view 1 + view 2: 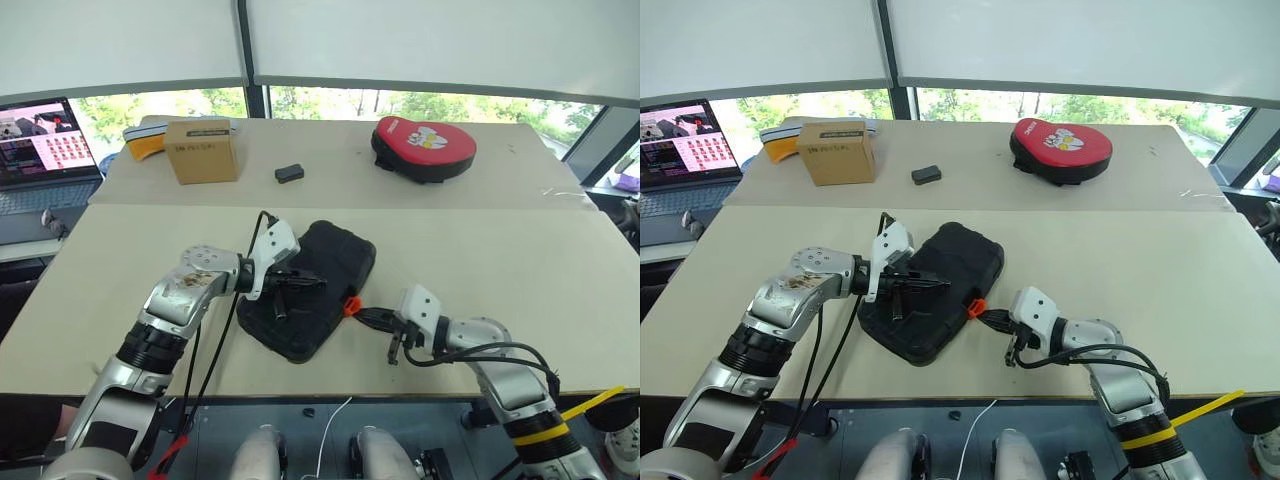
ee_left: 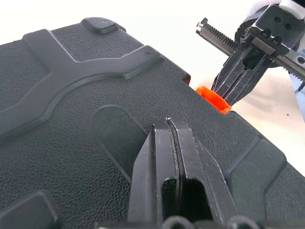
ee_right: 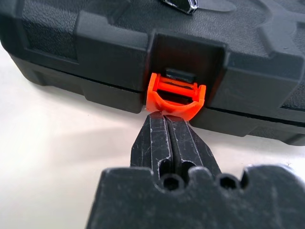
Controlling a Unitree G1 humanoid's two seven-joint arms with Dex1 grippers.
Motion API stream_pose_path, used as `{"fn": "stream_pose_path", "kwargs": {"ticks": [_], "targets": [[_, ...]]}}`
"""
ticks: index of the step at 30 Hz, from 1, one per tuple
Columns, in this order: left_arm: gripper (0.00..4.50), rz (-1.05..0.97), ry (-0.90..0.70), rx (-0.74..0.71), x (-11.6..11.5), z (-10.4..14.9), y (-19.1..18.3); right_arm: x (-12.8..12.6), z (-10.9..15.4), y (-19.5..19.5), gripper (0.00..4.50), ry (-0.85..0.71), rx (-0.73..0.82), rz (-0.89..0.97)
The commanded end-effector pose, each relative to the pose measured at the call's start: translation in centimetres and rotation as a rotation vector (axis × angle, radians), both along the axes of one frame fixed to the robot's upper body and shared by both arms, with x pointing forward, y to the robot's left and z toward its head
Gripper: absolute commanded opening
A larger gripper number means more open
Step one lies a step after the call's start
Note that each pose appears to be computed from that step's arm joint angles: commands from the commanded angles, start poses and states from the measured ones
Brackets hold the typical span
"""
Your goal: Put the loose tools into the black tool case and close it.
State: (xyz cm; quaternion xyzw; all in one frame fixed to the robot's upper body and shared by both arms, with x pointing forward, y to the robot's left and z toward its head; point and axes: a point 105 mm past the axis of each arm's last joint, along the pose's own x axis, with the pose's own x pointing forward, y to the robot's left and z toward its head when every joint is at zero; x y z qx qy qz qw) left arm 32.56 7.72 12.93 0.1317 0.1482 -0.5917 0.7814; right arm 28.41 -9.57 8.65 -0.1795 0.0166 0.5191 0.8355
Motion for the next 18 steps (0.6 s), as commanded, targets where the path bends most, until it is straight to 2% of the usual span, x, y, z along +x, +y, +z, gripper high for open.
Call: {"fn": "stream_pose_path", "kwargs": {"ticks": [1,6,18], "targets": [[0.05,0.038,0.124,0.078,-0.4,-3.7,0.7,0.1,3.4,0.9,0.0,-0.123,0.109,0.026],[0.05,0.036,0.136,0.082,-0.6,-4.0,0.7,0.6,2.5,0.9,0.0,-0.116,0.064,0.012],[0.05,0.04,0.163,0.097,-0.9,-4.4,0.9,0.3,3.8,2.5,0.0,-0.125,0.155,0.058]]}}
